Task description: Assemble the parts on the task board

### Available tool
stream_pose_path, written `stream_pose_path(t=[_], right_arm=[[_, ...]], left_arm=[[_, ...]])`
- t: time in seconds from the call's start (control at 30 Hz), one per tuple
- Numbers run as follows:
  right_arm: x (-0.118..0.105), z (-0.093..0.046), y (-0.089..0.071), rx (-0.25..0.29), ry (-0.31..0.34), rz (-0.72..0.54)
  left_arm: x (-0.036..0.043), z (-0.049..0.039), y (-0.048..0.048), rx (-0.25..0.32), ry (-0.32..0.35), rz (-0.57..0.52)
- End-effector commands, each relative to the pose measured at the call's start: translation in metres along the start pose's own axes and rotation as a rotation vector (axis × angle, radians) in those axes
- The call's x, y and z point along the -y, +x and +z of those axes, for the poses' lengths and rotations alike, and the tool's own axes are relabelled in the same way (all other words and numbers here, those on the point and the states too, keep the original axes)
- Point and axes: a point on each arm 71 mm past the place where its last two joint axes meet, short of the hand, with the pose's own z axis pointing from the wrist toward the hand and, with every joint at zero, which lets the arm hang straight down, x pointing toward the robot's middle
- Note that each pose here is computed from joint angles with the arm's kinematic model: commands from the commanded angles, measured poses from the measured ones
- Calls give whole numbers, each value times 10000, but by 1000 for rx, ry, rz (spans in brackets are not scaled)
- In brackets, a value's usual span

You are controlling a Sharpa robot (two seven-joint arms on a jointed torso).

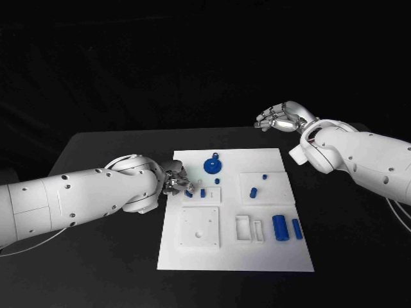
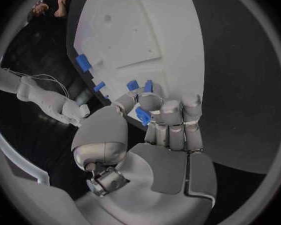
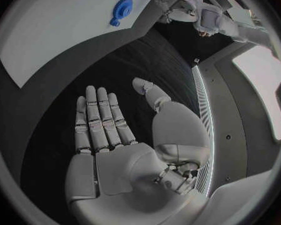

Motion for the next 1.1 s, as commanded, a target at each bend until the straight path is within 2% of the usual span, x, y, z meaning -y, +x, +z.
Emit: stream_pose_path(t=[0.03,1.1], right_arm=[[-6,0,8,-8,-7,4],[9,-3,13,-13,-3,4]], left_arm=[[-25,5,71,-33,-9,17],[-52,16,114,-73,-17,21]])
